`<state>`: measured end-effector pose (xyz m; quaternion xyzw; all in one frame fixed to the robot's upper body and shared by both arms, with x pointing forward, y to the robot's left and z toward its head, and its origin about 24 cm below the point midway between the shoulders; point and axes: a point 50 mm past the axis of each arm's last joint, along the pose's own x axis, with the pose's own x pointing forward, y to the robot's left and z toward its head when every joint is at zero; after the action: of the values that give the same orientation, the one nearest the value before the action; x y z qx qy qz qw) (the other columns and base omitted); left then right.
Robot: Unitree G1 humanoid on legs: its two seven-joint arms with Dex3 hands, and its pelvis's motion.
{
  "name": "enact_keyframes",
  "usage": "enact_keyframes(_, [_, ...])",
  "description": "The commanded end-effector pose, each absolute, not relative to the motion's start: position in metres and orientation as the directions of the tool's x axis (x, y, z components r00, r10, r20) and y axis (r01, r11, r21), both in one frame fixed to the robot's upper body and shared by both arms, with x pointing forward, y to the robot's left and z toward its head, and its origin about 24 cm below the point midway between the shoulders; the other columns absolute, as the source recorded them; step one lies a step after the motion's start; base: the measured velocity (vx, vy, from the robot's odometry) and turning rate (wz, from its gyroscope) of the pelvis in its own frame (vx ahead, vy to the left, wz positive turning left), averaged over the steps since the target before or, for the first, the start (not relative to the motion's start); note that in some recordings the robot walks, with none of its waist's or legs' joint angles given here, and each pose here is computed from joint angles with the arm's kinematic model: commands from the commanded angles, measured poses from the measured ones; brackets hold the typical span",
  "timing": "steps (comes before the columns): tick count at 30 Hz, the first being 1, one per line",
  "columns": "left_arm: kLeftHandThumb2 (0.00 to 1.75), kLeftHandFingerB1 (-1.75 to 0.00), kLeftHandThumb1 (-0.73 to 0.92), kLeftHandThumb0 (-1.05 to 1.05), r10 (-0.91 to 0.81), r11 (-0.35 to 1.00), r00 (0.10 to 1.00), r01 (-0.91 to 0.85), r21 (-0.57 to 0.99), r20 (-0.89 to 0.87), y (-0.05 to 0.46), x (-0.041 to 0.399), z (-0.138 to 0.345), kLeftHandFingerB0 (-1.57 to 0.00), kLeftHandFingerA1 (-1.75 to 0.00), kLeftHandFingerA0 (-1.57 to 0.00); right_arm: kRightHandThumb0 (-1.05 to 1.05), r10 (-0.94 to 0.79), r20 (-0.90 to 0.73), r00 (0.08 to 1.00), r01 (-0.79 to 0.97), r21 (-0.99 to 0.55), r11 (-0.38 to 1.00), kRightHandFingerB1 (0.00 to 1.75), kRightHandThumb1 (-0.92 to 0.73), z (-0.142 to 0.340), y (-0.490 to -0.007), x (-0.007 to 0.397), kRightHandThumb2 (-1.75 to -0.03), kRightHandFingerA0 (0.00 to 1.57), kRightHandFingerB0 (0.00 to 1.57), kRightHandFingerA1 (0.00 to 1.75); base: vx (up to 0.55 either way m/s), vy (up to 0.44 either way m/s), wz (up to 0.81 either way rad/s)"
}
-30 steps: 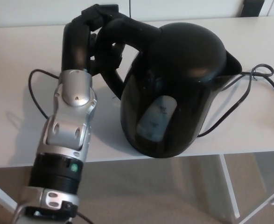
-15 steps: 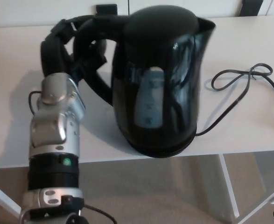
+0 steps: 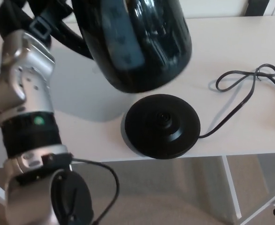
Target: The robot walk towards a table in front and uses its left hand to pick up the pot from the base and places it on the table
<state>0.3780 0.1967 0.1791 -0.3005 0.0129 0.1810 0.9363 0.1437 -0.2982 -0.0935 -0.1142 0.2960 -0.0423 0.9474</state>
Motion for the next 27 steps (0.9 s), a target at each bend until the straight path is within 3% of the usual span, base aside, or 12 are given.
enact_keyframes(1, [0.65, -1.08, 0.87, -0.17, 0.322, 0.697, 0.944, -0.291, -0.655, -0.077, 0.219, 0.378, 0.211, -0.56, -1.75, -0.81, -0.64, -0.17, -0.566, 0.807, 0.02, -0.262, 0.965, 0.4, -0.56, -0.094, -0.302, 0.14, -0.59, 0.76, 0.57, 0.46, 0.0, 0.0, 0.0])
enact_keyframes(7, [0.67, -1.11, 0.85, -0.16, 0.348, 0.702, 0.934, -0.318, -0.638, -0.083, 0.236, 0.376, 0.208, -0.6, -1.75, -0.81, -0.65, -0.17, -0.565, 0.807, 0.019, -0.263, 0.965, 0.41, -0.56, -0.094, -0.301, 0.14, -0.59, 0.78, 0.58, 0.47, 0.0, 0.0, 0.0])
enact_keyframes(8, [0.77, -1.14, 0.76, -0.07, 0.374, 0.724, 0.923, -0.35, -0.594, -0.088, 0.248, 0.374, 0.201, -0.67, -1.75, -0.81, -0.64, -0.172, -0.57, 0.804, 0.021, -0.262, 0.965, 0.41, -0.57, -0.095, -0.301, 0.139, -0.59, 0.78, 0.58, 0.48, 0.0, 0.0, 0.0])
enact_keyframes(13, [0.78, -1.15, 0.75, -0.07, 0.389, 0.742, 0.917, -0.369, -0.559, -0.089, 0.257, 0.374, 0.196, -0.66, -1.75, -0.8, -0.64, -0.17, -0.571, 0.803, 0.021, -0.258, 0.966, 0.41, -0.56, -0.095, -0.301, 0.138, -0.59, 0.77, 0.58, 0.48, 0.0, 0.0, 0.0])
enact_keyframes(16, [0.91, -1.22, 0.67, -0.05, 0.422, 0.783, 0.904, -0.405, -0.473, -0.075, 0.279, 0.368, 0.185, -0.66, -1.75, -0.79, -0.65, -0.167, -0.564, 0.808, 0.018, -0.26, 0.965, 0.41, -0.55, -0.095, -0.301, 0.14, -0.58, 0.79, 0.59, 0.5, 0.0, 0.0, 0.0])
enact_keyframes(21, [0.9, -1.23, 0.66, -0.06, 0.422, 0.8, 0.904, -0.406, -0.442, -0.068, 0.288, 0.367, 0.179, -0.64, -1.75, -0.78, -0.65, -0.173, -0.564, 0.807, 0.025, -0.261, 0.965, 0.41, -0.55, -0.094, -0.303, 0.14, -0.58, 0.8, 0.59, 0.49, 0.0, 0.0, 0.0])
enact_keyframes(22, [0.79, -1.18, 0.72, -0.05, 0.435, 0.793, 0.897, -0.422, -0.44, -0.077, 0.295, 0.363, 0.174, -0.65, -1.75, -0.81, -0.64, -0.179, -0.571, 0.801, 0.032, -0.259, 0.965, 0.41, -0.54, -0.095, -0.303, 0.141, -0.58, 0.8, 0.6, 0.5, 0.0, 0.0, 0.0])
enact_keyframes(23, [0.79, -1.18, 0.72, -0.05, 0.44, 0.79, 0.895, -0.428, -0.439, -0.081, 0.299, 0.362, 0.172, -0.65, -1.75, -0.81, -0.64, -0.182, -0.574, 0.799, 0.035, -0.258, 0.966, 0.41, -0.54, -0.095, -0.302, 0.141, -0.58, 0.8, 0.6, 0.5, 0.0, 0.0, 0.0])
enact_keyframes(24, [0.92, -1.23, 0.67, -0.01, 0.438, 0.801, 0.896, -0.426, -0.421, -0.073, 0.301, 0.36, 0.168, -0.7, -1.75, -0.87, -0.64, -0.179, -0.575, 0.799, 0.034, -0.253, 0.967, 0.42, -0.54, -0.096, -0.302, 0.141, -0.58, 0.8, 0.62, 0.49, 0.0, 0.0, 0.0])
enact_keyframes(25, [0.92, -1.23, 0.67, -0.01, 0.437, 0.806, 0.897, -0.425, -0.413, -0.069, 0.302, 0.36, 0.166, -0.7, -1.75, -0.87, -0.64, -0.177, -0.575, 0.799, 0.034, -0.251, 0.967, 0.42, -0.54, -0.096, -0.302, 0.14, -0.58, 0.8, 0.62, 0.49, 0.0, 0.0, 0.0])
enact_keyframes(26, [0.81, -1.17, 0.7, -0.06, 0.435, 0.821, 0.898, -0.428, -0.378, -0.07, 0.302, 0.359, 0.164, -0.71, -1.74, -0.84, -0.63, -0.176, -0.568, 0.804, 0.032, -0.253, 0.967, 0.42, -0.55, -0.095, -0.302, 0.144, -0.58, 0.79, 0.62, 0.49, 0.0, 0.0, 0.0])
enact_keyframes(27, [0.81, -1.17, 0.7, -0.06, 0.434, 0.828, 0.898, -0.428, -0.362, -0.07, 0.302, 0.359, 0.162, -0.71, -1.74, -0.84, -0.63, -0.175, -0.565, 0.806, 0.032, -0.254, 0.967, 0.42, -0.55, -0.094, -0.302, 0.145, -0.58, 0.79, 0.62, 0.49, 0.0, 0.0, 0.0])
